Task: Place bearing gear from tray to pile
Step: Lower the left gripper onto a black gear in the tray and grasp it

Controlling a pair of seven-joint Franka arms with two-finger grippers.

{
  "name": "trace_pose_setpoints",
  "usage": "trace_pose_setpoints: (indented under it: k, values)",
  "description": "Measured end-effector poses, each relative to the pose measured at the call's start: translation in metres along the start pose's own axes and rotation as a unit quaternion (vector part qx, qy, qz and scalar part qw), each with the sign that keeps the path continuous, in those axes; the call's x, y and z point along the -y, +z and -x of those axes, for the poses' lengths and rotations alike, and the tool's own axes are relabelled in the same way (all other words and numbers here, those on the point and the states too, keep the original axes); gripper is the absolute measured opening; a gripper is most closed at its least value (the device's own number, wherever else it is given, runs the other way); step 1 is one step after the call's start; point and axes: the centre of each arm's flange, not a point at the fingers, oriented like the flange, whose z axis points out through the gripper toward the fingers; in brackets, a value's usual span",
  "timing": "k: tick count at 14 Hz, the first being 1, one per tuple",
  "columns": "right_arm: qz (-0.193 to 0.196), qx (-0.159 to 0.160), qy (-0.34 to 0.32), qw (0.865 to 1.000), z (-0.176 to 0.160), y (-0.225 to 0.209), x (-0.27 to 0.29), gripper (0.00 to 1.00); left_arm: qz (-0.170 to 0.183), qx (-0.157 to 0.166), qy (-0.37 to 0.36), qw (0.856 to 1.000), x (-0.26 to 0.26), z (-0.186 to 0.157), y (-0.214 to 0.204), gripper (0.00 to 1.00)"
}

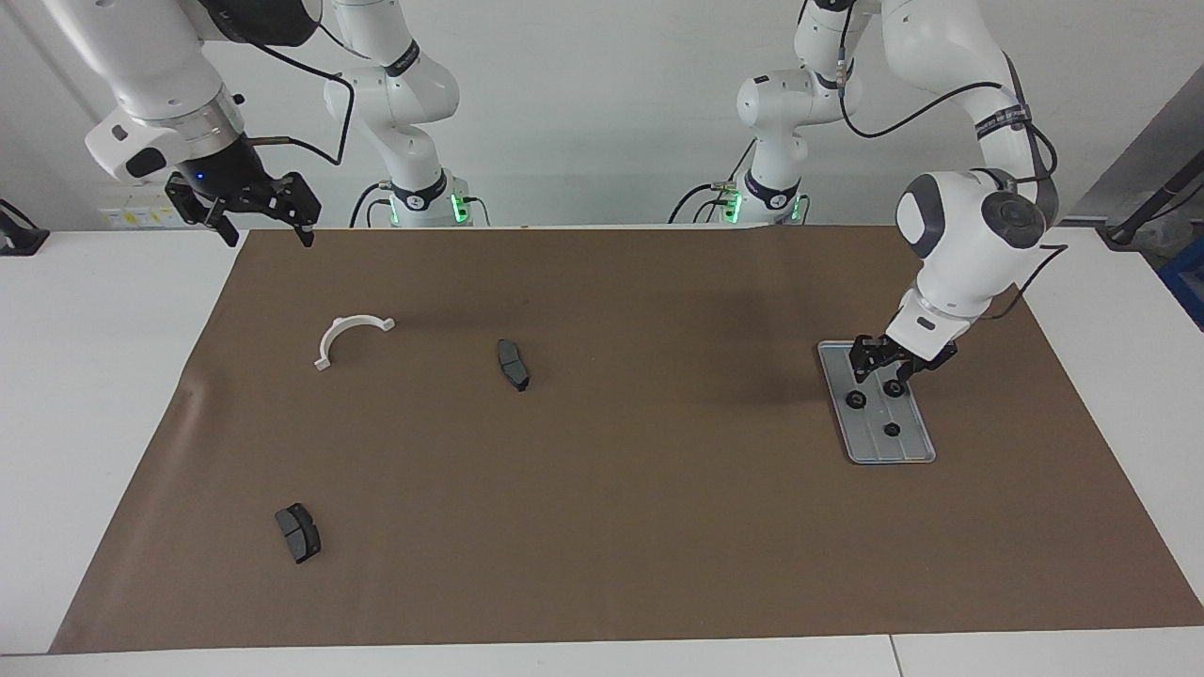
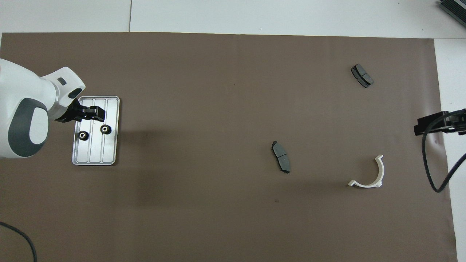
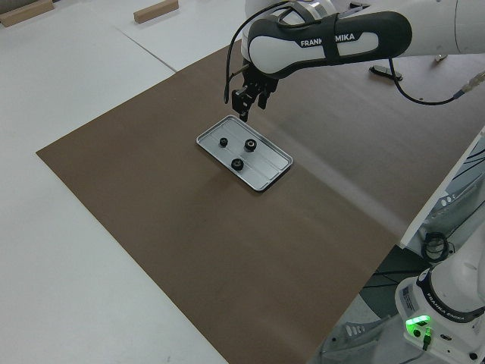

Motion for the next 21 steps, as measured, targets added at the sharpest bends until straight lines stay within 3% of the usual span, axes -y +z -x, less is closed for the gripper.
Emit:
trace_pose_setpoints:
  k: [10,21]
  values:
    - [0.000,0.000,0.000,1.000,0.000,0.000,0.000,1.00,0.004,0.003,-0.038,0.999,0.003,0.004,0.055,0.60]
    - [0.000,0.000,0.000,1.000,0.000,0.000,0.000,1.00,0.006,0.005,-0.043,0.999,0.009,0.014,0.084,0.59]
